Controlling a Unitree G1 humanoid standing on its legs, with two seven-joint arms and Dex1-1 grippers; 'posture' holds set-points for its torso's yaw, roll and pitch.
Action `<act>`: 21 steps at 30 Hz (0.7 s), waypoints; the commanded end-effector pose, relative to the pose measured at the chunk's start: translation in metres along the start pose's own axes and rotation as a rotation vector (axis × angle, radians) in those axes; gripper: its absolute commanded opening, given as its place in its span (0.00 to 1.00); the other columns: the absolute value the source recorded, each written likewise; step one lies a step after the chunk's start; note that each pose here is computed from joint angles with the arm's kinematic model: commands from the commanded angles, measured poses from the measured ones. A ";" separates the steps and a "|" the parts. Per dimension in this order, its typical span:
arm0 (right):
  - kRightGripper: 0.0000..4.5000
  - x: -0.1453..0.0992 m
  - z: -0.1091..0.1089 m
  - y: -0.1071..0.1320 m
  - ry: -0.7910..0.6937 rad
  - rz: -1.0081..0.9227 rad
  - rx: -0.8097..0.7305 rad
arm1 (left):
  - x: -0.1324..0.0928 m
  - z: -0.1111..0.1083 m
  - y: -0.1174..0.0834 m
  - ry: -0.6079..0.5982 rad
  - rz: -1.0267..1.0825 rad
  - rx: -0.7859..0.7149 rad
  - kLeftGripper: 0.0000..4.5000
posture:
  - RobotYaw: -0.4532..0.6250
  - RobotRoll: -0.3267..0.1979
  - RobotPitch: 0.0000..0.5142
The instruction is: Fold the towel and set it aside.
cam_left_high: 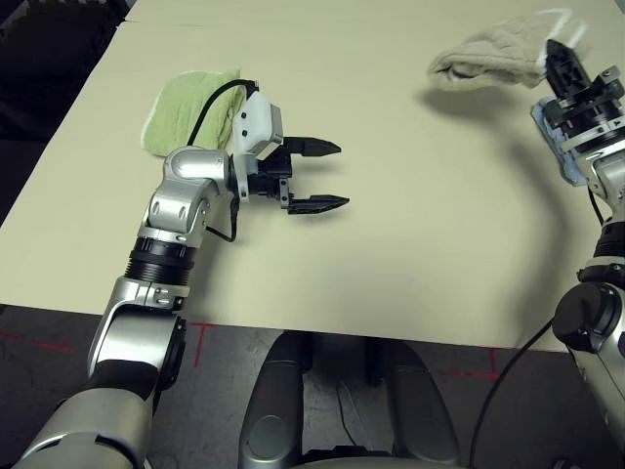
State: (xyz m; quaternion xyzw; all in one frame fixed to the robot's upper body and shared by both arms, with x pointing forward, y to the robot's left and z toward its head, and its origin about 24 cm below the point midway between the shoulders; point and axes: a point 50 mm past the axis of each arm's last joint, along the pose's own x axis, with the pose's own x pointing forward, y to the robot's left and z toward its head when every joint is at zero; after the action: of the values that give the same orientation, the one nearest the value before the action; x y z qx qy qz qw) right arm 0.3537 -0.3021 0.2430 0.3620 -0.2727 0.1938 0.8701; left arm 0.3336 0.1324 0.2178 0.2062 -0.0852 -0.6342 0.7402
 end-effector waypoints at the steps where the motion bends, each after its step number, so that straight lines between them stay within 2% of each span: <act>1: 0.00 -0.006 0.016 -0.010 -0.117 -0.081 -0.071 | 0.003 -0.003 -0.006 -0.008 -0.018 -0.019 1.00 | 0.42 0.62 0.67; 10: 0.00 -0.019 0.038 -0.025 -0.248 -0.204 -0.158 | 0.000 -0.003 -0.006 -0.003 -0.013 -0.020 1.00 | 0.42 0.62 0.66; 21: 0.00 -0.038 0.052 -0.042 -0.264 -0.308 -0.231 | 0.000 -0.004 -0.006 -0.001 -0.017 -0.021 1.00 | 0.41 0.62 0.66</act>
State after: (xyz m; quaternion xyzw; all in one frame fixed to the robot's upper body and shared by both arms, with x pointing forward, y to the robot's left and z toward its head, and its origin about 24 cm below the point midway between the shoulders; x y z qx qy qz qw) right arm 0.3365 -0.3624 0.2319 0.3283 -0.3454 0.0016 0.8792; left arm 0.3333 0.1341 0.2159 0.2001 -0.0801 -0.6318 0.7445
